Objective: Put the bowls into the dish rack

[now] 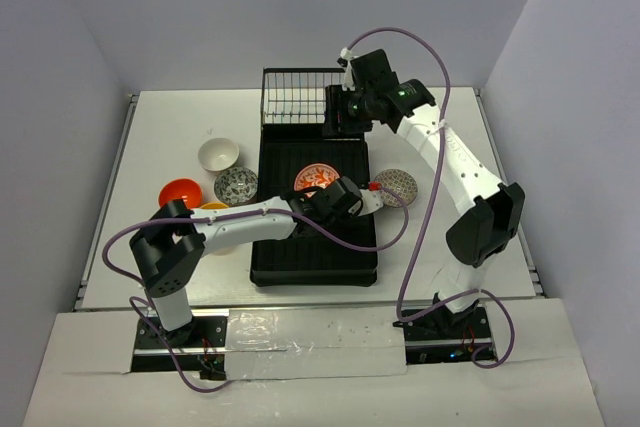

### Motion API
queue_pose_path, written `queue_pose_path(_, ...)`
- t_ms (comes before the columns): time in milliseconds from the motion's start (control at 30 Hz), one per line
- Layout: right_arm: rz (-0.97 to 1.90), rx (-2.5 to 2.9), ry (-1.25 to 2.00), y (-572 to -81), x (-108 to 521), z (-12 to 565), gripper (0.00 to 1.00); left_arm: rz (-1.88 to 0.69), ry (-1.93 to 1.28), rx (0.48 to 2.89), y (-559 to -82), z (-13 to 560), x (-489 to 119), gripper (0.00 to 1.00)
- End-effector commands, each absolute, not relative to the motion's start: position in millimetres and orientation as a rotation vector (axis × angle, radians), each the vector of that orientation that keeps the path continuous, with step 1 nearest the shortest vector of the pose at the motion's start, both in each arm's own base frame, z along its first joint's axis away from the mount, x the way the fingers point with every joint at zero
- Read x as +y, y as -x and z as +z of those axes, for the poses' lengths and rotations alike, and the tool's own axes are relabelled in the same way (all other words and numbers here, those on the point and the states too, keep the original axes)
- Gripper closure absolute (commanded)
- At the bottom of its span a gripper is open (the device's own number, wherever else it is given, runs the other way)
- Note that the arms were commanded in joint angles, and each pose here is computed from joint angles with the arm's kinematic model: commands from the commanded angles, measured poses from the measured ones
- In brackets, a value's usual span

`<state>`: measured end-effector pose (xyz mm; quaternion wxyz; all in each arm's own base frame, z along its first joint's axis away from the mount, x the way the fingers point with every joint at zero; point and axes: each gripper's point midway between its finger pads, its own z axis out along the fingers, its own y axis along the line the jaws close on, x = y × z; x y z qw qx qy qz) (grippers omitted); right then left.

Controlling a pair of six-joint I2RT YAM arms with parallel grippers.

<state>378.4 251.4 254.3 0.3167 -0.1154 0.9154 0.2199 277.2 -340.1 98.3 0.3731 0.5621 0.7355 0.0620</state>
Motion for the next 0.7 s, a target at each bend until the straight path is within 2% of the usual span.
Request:
queue_pose_path(0, 0.518, 2.385, 0.239, -384.9, 237.5, 272.6, 0.4, 0.122, -1.377, 1.875, -273.0, 122.5, -340.7, 1.0)
queue_pose_path(400, 0.481, 2.289, 0.156, -370.0, 206.4, 311.1, 0.4, -0.056, -1.317, 1.907, -257.9, 159.3, -354.3, 1.0)
queue_pose_path(667, 0.287, 2.25, -0.02, -369.9, 160.6, 313.1, 0.38, -0.202, -1.275, 1.932, -248.9, 180.7, -370.1, 1.0)
